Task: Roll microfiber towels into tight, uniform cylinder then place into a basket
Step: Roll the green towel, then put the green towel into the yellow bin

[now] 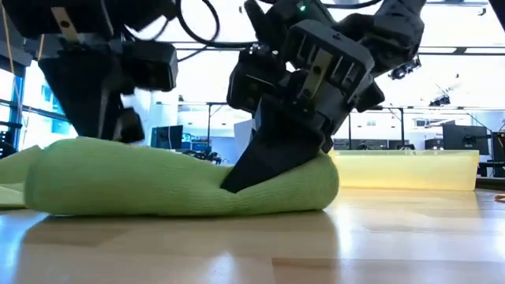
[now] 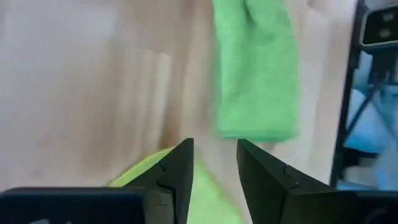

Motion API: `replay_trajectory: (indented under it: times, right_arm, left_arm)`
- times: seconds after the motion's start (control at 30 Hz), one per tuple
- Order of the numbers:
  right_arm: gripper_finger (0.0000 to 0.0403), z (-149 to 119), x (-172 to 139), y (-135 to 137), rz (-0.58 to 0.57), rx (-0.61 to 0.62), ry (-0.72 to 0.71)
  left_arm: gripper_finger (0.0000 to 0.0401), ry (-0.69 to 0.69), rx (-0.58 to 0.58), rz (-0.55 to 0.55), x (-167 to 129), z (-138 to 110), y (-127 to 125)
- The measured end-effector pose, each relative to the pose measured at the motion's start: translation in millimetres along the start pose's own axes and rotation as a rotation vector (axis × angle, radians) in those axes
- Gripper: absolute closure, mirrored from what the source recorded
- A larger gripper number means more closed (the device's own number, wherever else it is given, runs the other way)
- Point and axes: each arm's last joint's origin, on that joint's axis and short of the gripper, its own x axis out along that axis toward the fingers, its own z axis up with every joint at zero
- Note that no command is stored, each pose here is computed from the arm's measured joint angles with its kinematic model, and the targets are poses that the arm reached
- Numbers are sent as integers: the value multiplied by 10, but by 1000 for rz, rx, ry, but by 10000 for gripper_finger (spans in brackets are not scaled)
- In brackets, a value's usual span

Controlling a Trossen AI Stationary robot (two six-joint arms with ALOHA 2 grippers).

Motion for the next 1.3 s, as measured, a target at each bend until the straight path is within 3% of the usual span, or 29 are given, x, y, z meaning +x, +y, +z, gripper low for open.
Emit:
replay_trajectory:
  times: [0.27, 0.4, 0.7, 0.97, 1.13, 1.3]
  right_arm:
    - [402, 149, -313, -180, -18, 150, 31]
    - [402, 278, -639, -178, -115, 192, 20]
    - [402, 414, -1497, -47, -474, 280, -32]
    - [402, 360, -2373, 132, -857, 326, -153]
    - [402, 225, -2752, 81, -1163, 492, -246]
    - [402, 99, -2861, -84, -1375, 715, -292]
  left_arm:
    - [297, -199, -92, 143, -472, -139, -188]
    - [299, -334, -83, 154, -664, -204, -320]
    - [300, -563, -63, 228, -854, -338, -507]
    - [300, -643, -29, 316, -784, -393, -583]
    - [300, -669, -22, 355, -733, -391, -596]
    - [300, -694, -25, 388, -694, -371, -594]
